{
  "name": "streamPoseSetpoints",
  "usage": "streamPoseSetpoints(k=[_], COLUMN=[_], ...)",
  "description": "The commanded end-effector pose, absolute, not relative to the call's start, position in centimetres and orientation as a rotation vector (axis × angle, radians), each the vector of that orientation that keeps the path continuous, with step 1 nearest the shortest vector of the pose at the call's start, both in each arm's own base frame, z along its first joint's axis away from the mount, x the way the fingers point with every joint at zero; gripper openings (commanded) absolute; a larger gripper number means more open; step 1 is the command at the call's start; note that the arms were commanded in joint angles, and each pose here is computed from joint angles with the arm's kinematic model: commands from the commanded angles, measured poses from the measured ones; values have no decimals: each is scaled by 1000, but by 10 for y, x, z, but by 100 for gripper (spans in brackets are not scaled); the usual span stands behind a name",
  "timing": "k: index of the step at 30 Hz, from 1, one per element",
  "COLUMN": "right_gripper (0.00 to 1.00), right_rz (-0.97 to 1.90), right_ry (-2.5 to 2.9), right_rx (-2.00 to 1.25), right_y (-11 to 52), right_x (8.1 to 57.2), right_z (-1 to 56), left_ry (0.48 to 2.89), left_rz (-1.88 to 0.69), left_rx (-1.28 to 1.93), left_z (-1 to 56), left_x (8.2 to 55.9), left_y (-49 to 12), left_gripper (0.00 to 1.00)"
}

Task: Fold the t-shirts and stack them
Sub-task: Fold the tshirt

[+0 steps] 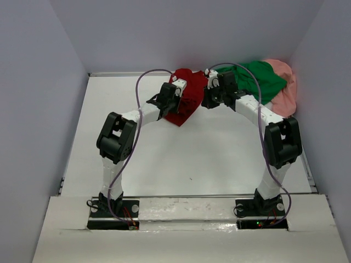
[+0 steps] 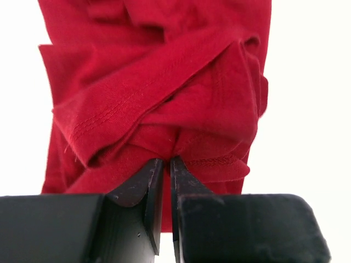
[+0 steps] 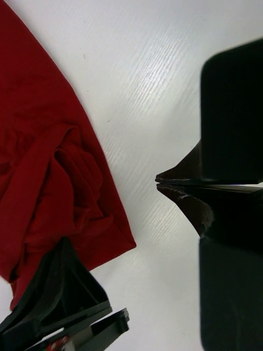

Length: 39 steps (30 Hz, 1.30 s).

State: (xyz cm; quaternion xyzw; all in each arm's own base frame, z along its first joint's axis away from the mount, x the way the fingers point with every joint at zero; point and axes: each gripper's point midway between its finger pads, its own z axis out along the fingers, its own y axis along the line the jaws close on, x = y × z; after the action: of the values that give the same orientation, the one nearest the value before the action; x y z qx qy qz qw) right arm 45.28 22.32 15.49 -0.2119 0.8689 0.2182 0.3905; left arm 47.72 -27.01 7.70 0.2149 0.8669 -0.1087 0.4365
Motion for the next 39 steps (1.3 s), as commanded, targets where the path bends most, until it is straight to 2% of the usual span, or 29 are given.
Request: streamPoseSetpoints(k=[1, 14, 18, 23, 26, 32, 38, 39], right_gripper=[0, 0, 0, 0, 0, 0, 0, 0], right_rz=[592, 631, 679, 746, 803, 865, 838, 849], right_ry=[2221, 2241, 2273, 2288, 2297, 2307, 2307, 2305], right_rx=[-548, -565, -539, -546, -558, -571, -572, -580], right_y=[227, 230, 234, 240, 245, 251, 250, 251], right_x=[451, 446, 439, 429, 422, 416, 423, 423], right_z=[145, 136, 130, 127, 123, 119, 118, 117], left_ry=[1983, 1927, 1914, 1914, 1970, 2017, 2015, 1944], left_rz=[-282, -260, -242, -192, -164, -163, -183, -190], left_rx=[460, 371, 314, 263, 291, 329, 328, 315], left_z=[152, 187, 191, 185, 150, 120, 134, 165], left_x=[504, 533, 547, 564, 575, 576, 542, 537], left_y=[-278, -252, -236, -227, -230, -234, -230, -231], left_gripper=[17, 18, 22, 81, 99, 99, 99, 99])
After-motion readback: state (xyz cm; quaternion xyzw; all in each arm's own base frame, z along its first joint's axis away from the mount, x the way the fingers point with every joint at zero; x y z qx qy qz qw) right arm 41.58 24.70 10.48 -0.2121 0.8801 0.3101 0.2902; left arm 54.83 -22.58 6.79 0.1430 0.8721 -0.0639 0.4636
